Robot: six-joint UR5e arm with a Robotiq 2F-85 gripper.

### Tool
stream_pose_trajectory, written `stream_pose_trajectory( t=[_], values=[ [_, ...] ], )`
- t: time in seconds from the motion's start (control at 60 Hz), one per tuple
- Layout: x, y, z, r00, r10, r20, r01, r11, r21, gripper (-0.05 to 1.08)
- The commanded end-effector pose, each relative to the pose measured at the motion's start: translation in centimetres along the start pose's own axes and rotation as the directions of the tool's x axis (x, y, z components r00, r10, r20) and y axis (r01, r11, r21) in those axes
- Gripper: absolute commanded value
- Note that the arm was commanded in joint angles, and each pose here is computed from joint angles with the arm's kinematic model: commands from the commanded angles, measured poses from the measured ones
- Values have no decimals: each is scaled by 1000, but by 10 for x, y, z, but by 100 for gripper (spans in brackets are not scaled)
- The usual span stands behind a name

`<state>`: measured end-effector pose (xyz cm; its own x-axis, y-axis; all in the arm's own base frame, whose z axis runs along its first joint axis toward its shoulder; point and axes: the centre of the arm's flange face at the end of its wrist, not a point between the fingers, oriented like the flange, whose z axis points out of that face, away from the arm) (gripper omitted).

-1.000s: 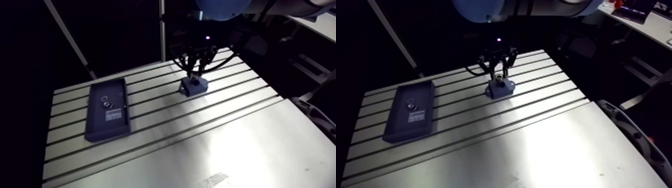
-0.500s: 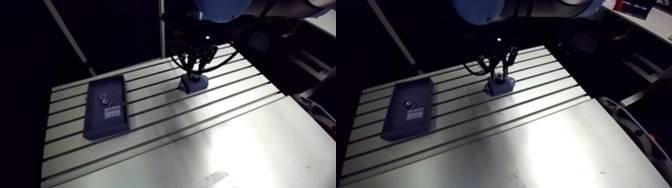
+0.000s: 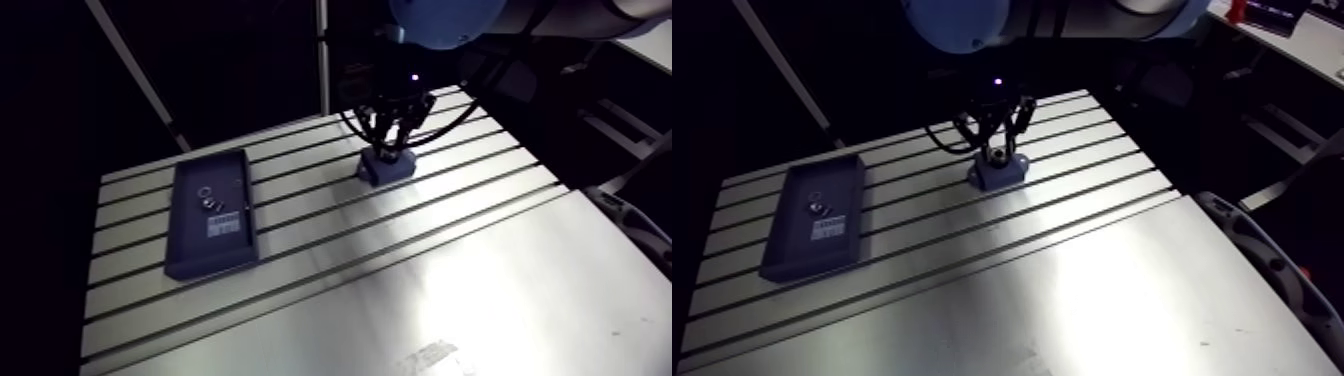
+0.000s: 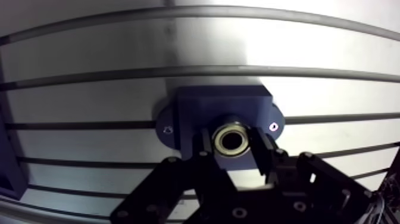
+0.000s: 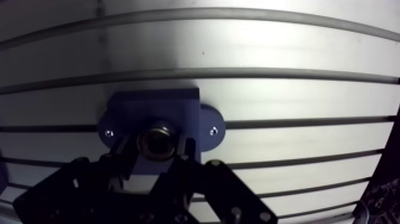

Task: Pick up the bearing and press it into the housing until flush.

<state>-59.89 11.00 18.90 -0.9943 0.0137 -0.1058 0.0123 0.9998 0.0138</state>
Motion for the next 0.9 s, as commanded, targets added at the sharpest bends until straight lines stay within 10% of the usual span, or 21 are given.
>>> stream_pose_trajectory(
  t=[0.017, 0.9],
  values=[
    [-2, 1, 1, 1000, 4, 3, -4, 1000, 2, 69],
    [-5, -1, 2, 1000, 2, 5, -2, 1000, 3, 69]
  ],
)
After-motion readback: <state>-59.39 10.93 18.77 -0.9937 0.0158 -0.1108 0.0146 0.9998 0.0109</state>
